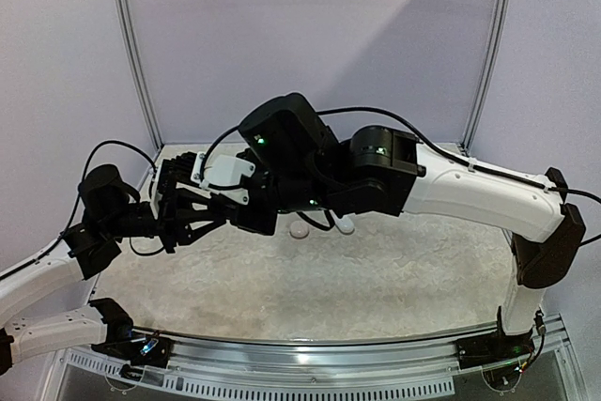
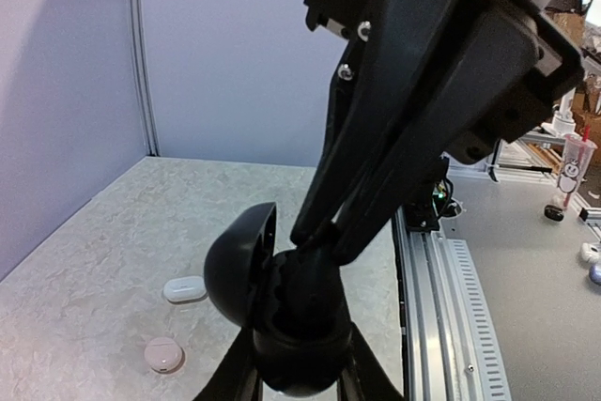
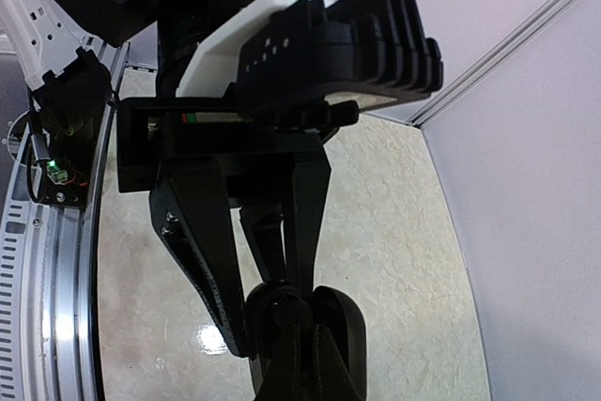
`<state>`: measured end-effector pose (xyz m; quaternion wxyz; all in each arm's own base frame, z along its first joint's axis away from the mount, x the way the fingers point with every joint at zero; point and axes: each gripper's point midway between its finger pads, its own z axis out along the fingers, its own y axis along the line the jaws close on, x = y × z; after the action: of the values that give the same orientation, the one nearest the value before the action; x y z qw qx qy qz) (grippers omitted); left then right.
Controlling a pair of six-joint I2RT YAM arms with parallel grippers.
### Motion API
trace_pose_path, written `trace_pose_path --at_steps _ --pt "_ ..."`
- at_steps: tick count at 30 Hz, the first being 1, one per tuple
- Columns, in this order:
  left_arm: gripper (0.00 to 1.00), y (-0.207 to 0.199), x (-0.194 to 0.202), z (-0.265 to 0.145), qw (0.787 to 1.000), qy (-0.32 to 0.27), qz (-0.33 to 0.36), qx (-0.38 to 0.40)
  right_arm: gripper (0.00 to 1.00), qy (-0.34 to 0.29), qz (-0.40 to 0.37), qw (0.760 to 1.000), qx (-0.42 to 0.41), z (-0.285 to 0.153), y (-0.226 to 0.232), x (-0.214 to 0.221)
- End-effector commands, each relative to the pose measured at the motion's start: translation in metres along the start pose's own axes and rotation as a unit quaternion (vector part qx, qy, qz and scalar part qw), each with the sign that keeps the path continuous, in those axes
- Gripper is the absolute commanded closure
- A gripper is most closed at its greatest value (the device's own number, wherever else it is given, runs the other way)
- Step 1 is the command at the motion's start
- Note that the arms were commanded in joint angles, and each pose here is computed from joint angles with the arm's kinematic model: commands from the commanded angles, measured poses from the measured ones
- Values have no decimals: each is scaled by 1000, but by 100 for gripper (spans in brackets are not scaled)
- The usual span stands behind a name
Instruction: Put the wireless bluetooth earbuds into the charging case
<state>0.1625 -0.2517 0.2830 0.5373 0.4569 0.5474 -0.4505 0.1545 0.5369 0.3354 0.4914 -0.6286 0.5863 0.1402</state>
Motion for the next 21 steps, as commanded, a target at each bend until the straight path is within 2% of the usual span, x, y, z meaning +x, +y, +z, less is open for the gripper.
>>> trace_pose_path --at_steps 1,9,13,21 --pt "100 -6 -10 2 1000 -6 13 13 100 35 -15 999 3 10 2 17" --pt "100 -6 -9 3 1000 -6 16 14 100 46 -23 998 -23 16 14 25" --pt "100 -6 -9 3 1000 -5 14 14 81 46 -19 998 -24 17 14 25" --pt "100 -4 -3 2 1000 0 -3 5 75 32 -4 999 -7 5 3 14"
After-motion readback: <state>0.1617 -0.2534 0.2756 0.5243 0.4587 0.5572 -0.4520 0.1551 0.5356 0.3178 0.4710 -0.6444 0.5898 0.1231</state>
